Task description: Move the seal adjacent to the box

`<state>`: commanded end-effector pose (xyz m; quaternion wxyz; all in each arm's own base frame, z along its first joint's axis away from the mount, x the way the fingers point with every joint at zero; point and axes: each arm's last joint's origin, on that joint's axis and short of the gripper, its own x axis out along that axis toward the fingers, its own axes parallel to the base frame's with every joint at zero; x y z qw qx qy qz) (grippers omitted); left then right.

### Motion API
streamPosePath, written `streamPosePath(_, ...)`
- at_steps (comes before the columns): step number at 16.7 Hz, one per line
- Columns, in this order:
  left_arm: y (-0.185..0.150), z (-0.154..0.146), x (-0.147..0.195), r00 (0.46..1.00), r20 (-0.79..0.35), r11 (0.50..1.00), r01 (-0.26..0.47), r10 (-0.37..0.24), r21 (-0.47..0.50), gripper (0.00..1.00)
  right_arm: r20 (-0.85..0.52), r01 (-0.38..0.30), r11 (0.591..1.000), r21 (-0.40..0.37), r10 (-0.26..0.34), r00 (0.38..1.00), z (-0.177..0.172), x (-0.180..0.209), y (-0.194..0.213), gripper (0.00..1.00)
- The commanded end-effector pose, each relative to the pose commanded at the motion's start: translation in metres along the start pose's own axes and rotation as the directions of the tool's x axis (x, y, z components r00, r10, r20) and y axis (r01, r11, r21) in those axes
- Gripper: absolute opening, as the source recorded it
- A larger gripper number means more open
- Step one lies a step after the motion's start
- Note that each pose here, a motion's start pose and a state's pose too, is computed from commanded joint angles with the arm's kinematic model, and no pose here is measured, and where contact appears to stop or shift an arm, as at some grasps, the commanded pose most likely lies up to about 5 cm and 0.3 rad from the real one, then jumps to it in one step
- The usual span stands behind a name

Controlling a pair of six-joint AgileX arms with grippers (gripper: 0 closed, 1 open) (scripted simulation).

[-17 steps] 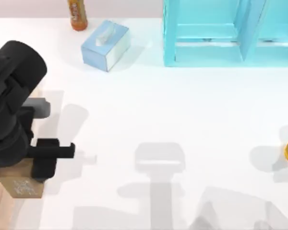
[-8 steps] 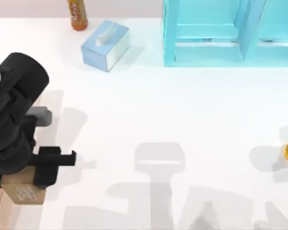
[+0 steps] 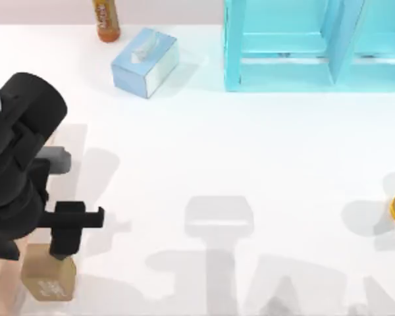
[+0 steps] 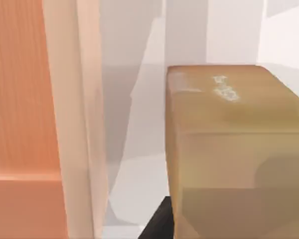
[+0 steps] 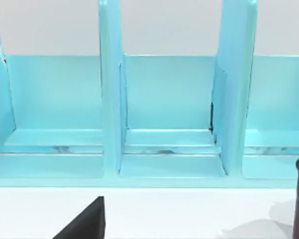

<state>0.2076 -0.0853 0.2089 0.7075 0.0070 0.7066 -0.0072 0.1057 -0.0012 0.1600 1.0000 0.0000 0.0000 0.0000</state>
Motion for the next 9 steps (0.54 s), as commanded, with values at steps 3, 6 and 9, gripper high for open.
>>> streamPosePath(3, 0.0000, 0.0000, 0.0000, 1.000, 0.000, 1.000, 0.000, 0.000, 0.000, 0.98, 0.000, 0.000, 1.000, 0.000, 0.000, 1.000, 0.0000, 0.0000, 0.0000, 1.00)
streamPosePath(6, 0.0000, 0.0000, 0.0000, 1.000, 0.000, 1.000, 0.000, 0.000, 0.000, 1.00, 0.000, 0.000, 1.000, 0.000, 0.000, 1.000, 0.0000, 0.0000, 0.0000, 1.00)
streamPosePath(9, 0.0000, 0.0000, 0.0000, 1.000, 0.000, 1.000, 0.000, 0.000, 0.000, 1.00, 0.000, 0.000, 1.000, 0.000, 0.000, 1.000, 0.0000, 0.0000, 0.0000, 1.00)
